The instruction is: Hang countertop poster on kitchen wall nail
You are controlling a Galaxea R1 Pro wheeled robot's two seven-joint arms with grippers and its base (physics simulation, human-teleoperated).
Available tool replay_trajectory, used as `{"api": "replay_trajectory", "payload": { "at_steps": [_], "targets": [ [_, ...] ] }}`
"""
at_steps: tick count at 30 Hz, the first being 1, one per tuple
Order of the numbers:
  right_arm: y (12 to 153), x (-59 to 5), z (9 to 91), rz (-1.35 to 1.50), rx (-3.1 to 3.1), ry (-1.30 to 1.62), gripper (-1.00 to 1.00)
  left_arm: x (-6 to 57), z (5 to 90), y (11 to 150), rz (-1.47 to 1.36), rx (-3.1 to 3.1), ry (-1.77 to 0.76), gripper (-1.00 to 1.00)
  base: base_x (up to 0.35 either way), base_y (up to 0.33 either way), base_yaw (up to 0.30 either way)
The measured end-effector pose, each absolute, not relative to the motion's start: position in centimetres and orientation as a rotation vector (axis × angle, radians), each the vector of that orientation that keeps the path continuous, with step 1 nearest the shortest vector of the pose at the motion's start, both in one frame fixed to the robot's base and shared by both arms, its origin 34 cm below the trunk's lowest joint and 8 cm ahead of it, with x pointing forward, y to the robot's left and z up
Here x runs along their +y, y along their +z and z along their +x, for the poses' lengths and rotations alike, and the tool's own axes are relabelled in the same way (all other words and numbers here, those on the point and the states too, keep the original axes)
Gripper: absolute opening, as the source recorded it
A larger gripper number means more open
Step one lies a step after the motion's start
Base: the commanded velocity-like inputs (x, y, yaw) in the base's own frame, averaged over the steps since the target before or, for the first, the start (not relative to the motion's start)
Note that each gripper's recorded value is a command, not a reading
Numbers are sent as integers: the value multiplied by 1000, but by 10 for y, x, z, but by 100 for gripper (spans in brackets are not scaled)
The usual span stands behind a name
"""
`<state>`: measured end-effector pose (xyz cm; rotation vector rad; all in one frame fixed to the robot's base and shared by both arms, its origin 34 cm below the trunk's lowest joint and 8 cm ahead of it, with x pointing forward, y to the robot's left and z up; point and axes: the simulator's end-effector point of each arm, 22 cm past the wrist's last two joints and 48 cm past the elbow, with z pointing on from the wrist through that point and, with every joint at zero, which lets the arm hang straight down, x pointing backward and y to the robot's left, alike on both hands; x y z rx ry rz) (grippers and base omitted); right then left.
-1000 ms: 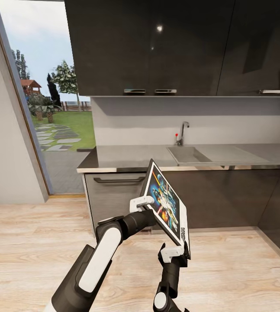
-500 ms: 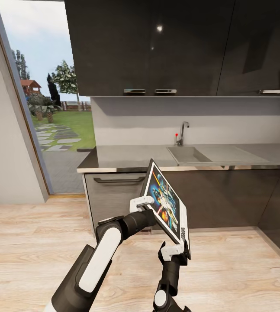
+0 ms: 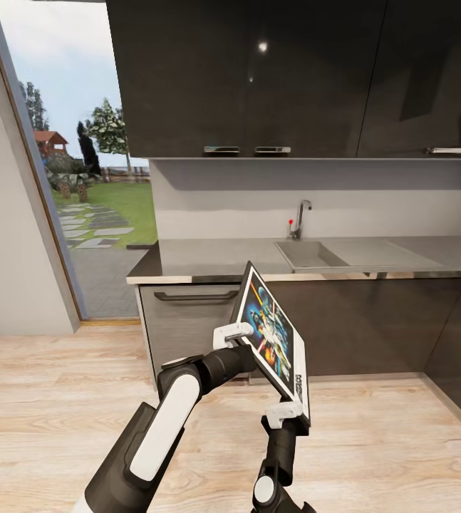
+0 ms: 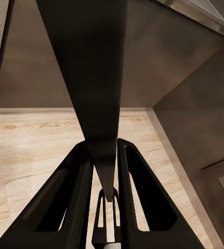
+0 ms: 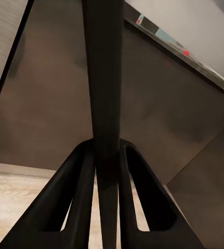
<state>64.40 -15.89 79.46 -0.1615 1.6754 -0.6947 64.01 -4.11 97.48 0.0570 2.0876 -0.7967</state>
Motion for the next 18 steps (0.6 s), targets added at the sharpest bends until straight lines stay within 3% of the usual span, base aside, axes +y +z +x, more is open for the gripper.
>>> {"api": "replay_trajectory", "payload": {
  "at_steps": [14,15,18],
  "targets": [
    [794,-159,644,-161,1676,-695,-100,-41,640,975,57,2088,-797,-100,0,0,0],
    [794,-159,644,-161,1676,-695,-100,-41,640,975,58,2088,-797,100,0,0,0],
    [795,-159,644,-161,1674,-694,-100,-44,639,976,52,2084,-819,100,0,0,0]
  ]
}}
